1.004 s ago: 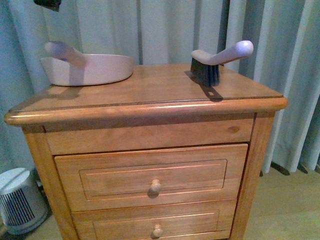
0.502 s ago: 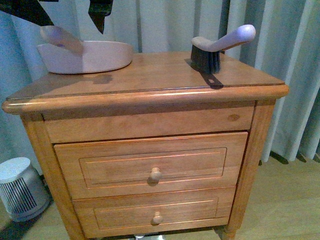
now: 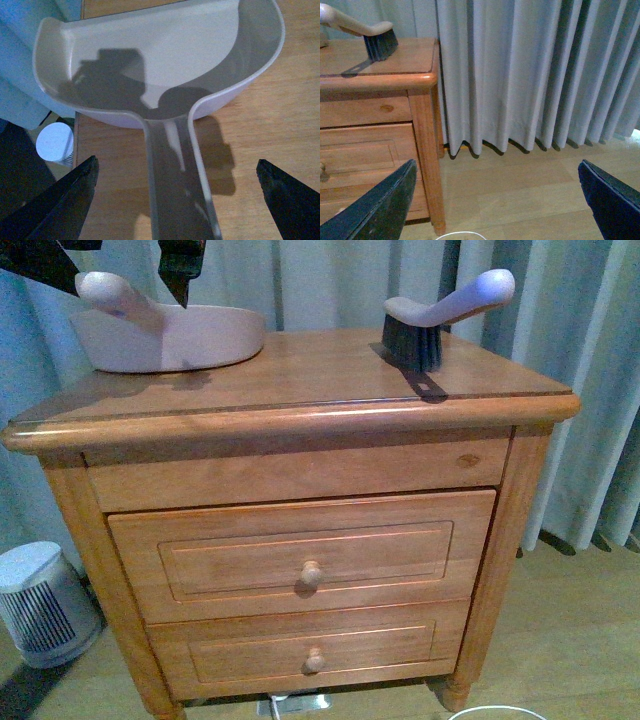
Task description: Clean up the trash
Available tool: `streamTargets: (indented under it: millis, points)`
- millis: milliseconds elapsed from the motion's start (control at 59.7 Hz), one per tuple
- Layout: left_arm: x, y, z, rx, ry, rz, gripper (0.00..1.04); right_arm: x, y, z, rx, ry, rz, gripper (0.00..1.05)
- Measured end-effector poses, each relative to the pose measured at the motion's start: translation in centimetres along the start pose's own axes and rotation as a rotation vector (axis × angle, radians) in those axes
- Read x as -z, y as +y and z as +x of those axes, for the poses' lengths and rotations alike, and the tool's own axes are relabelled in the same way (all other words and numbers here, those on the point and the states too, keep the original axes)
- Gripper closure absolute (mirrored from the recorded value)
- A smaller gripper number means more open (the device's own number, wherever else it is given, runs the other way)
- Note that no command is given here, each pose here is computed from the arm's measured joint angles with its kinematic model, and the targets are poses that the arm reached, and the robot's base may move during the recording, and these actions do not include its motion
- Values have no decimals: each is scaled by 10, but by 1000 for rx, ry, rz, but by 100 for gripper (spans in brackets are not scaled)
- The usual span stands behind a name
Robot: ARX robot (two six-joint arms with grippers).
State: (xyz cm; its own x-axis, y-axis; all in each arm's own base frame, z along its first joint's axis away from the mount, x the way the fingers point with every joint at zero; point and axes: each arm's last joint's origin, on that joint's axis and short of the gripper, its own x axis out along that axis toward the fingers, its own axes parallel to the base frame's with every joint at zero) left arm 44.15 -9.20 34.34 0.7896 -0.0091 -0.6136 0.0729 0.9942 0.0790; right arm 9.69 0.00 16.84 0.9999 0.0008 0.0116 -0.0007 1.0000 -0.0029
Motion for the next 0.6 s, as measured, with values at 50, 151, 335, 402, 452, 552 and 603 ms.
streamTargets:
  millis: [50,151,335,402,452,552,603]
  points:
    - [1,1,1,-2,2,1,8,0,0,0,0,0,0,7]
    - [4,2,5,-1,12,1,8,0,0,0,0,0,0,7]
    - [9,2,12,0,32,3,8,0,0,0,0,0,0,7]
    - [9,1,14,-1,37,6,8,0,0,0,0,0,0,7]
    - [10,1,15,-4,40,12,8,0,0,0,0,0,0,7]
    - [13,1,20,-9,56,23,8,0,0,0,0,0,0,7]
    - [14,0,23,-13,65,33,8,0,0,0,0,0,0,7]
